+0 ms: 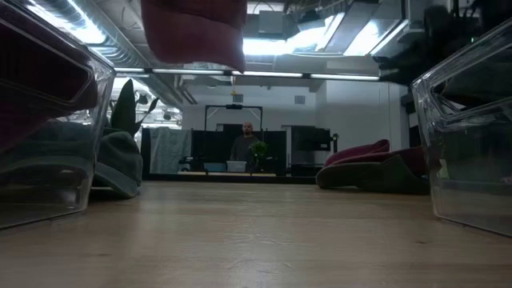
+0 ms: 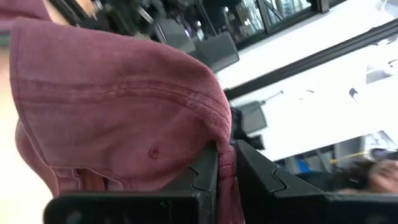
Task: Pick & Place hat
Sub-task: Put the left red cap into the left transparent bin
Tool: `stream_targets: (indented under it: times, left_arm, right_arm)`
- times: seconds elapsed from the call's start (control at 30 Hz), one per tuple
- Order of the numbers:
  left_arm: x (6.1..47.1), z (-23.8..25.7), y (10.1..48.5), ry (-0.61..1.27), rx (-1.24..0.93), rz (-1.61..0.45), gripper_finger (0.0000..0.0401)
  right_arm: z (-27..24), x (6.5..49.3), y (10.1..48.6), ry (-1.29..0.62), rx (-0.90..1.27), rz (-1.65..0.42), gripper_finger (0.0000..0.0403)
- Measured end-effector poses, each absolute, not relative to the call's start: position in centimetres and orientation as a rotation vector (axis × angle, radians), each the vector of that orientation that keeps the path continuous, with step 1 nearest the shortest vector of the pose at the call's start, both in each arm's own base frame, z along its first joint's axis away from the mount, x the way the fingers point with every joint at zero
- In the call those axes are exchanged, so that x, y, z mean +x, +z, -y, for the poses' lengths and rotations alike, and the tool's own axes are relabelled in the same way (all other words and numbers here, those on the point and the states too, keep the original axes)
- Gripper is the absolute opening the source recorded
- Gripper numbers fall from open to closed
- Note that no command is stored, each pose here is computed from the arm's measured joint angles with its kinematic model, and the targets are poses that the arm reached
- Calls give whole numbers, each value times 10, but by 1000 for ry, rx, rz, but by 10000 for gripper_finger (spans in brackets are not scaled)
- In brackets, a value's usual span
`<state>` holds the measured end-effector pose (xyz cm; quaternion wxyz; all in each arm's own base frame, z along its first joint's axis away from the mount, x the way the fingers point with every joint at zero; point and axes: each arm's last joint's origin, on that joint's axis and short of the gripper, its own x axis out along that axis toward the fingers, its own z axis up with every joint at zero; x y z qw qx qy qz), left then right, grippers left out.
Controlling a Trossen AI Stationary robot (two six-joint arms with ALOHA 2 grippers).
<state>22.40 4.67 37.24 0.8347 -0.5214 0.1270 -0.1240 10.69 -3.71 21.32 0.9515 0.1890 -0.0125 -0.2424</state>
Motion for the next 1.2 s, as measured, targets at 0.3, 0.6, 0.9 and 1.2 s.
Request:
stream_targets:
  times: [0.3,0.6,0.9,1.2]
  left_arm:
    - [228,-31,378,-318,-1263,-276,33]
    - [230,-24,378,-260,-1355,-256,33]
    - [230,-24,378,-229,-1401,-241,33]
    - [230,-24,378,-231,-1393,-242,33]
  right_arm:
    - [38,107,175,-518,360,-23,147]
    - [38,106,152,-553,315,-82,147]
    - [38,105,149,-564,201,-142,147]
    - [33,106,146,-378,274,-180,147]
